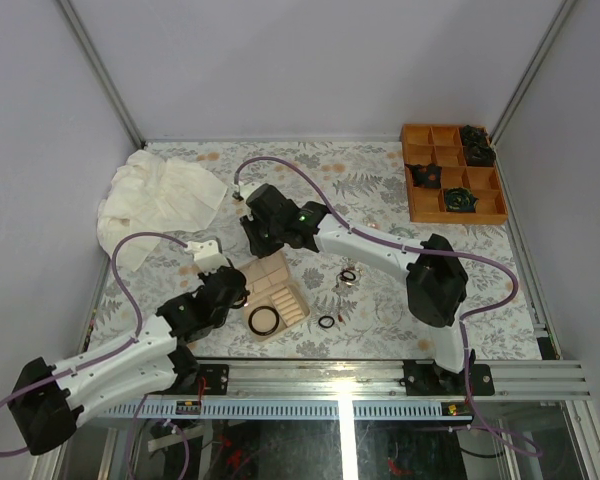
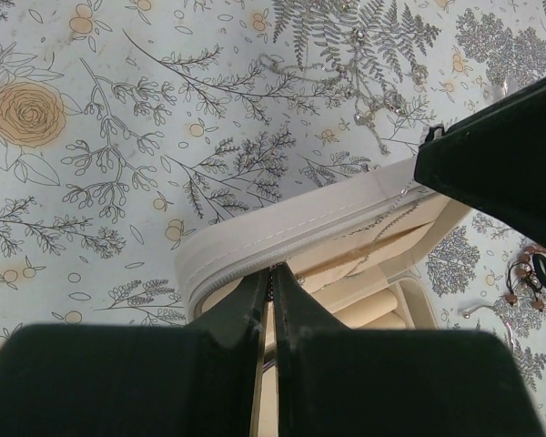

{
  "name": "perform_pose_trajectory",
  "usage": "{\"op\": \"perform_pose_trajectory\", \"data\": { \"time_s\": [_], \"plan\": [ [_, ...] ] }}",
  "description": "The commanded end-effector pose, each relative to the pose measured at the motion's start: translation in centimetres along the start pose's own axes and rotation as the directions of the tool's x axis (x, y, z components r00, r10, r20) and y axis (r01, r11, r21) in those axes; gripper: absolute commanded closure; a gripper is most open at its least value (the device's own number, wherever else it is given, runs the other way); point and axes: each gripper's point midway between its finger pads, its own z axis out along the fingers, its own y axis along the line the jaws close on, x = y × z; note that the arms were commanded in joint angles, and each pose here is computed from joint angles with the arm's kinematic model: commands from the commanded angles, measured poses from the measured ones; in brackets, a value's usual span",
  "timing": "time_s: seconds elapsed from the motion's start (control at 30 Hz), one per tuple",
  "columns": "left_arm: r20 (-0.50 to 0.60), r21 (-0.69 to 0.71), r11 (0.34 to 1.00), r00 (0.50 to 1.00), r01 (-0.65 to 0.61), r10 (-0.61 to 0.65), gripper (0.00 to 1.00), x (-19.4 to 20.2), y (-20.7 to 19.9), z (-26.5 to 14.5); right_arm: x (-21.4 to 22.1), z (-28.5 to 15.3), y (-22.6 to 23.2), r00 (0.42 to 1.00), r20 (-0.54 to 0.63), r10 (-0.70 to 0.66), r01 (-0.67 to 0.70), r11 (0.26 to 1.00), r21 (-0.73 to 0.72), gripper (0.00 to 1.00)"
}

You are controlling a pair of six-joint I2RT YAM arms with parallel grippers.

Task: Organize the mixed jewelry
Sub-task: Place the jewelry in the jewelry box.

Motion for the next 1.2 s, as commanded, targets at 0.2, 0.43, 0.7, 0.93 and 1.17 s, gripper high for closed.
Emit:
{"op": "perform_pose_trajectory", "data": {
  "time_s": [0.2,0.43,0.7,0.93,1.17],
  "plan": [
    [0.039,0.021,0.999,0.998,0.042,-0.043,1.00,-0.9,-1.2,0.5,-1.9,-1.1,1.1,0.997,0.064,-0.037,0.041,0.998,-0.052,0.84],
    [0.044,0.015,0.999,0.998,0.040,-0.041,1.00,-0.9,-1.2,0.8,-1.9,-1.2,1.4,0.997,0.069,-0.044,0.048,0.997,-0.059,0.84],
    [0.057,0.032,0.998,0.997,0.053,-0.055,1.00,-1.9,-1.7,0.3,-2.6,-2.2,1.5,0.995,0.087,-0.051,0.056,0.997,-0.057,0.84],
    [0.084,0.087,0.994,0.993,0.073,-0.080,1.00,-4.1,-2.7,-1.4,-4.4,-5.0,2.2,0.989,0.139,-0.051,0.062,0.996,-0.072,0.84],
    [0.112,0.119,0.990,0.990,0.074,-0.088,1.00,-6.3,-3.5,-2.8,-6.2,-7.3,2.5,0.982,0.177,-0.058,0.072,0.995,-0.072,0.83]
  ]
}}
